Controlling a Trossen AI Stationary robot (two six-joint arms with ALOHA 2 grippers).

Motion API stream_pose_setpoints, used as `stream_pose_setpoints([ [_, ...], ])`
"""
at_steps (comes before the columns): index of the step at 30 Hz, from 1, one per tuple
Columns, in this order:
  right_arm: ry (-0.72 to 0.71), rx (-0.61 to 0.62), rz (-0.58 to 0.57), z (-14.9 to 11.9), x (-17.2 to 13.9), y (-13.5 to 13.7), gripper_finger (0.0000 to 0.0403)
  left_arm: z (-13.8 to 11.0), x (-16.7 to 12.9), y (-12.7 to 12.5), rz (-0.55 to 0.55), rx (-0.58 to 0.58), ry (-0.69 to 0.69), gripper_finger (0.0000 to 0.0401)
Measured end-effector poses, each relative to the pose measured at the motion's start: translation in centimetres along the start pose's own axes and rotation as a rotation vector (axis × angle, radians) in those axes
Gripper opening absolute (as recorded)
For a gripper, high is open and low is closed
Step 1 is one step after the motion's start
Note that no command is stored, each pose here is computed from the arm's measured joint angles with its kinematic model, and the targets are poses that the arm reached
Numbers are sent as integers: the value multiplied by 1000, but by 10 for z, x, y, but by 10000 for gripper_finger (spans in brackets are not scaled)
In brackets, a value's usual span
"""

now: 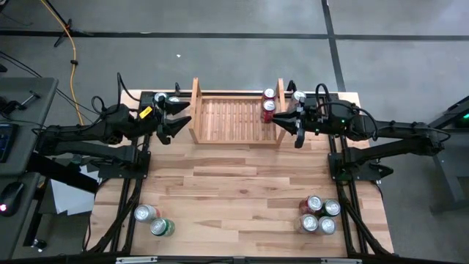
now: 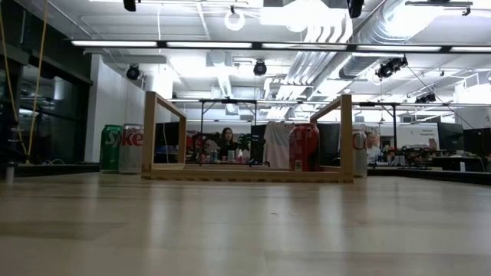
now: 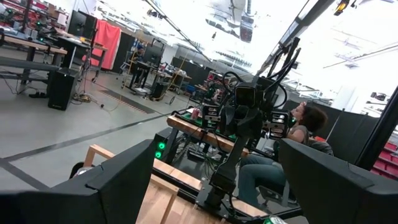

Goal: Place canned beverage on shelf
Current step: Put the red soda can aligned with the other red soda can on the shelf

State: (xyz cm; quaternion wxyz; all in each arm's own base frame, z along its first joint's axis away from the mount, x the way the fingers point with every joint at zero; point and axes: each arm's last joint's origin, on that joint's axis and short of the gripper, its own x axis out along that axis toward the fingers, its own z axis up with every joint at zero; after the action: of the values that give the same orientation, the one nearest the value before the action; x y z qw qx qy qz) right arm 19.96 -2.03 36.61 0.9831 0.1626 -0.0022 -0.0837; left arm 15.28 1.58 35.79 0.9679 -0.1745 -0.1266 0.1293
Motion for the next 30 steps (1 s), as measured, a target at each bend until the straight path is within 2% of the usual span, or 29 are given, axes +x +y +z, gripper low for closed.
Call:
stream_pose_setpoints([
  [4,8,11,-3,-1,1,0,76,0,0,0,3,0,-1,335],
  [7,12,11,-5,-2,3,-1,100,0,0,0,3,0,-1,335],
  [10,20,27,-7,-4,6,-1,145,0,0,0,3,0,-1,335],
  [17,41,52,-6,-9,18,-1,282,0,0,0,4,0,0,335],
  [19,49,32,21,-4,21,1,308,0,0,0,4,0,0,335],
  [22,69,12,60,15,22,9,325,0,0,0,4,0,0,335],
  [25,211,30,20,34,18,16,327,0,0,0,5,1,0,335],
  [30,637,176,-129,41,2,27,327,0,0,0,6,1,4,335],
])
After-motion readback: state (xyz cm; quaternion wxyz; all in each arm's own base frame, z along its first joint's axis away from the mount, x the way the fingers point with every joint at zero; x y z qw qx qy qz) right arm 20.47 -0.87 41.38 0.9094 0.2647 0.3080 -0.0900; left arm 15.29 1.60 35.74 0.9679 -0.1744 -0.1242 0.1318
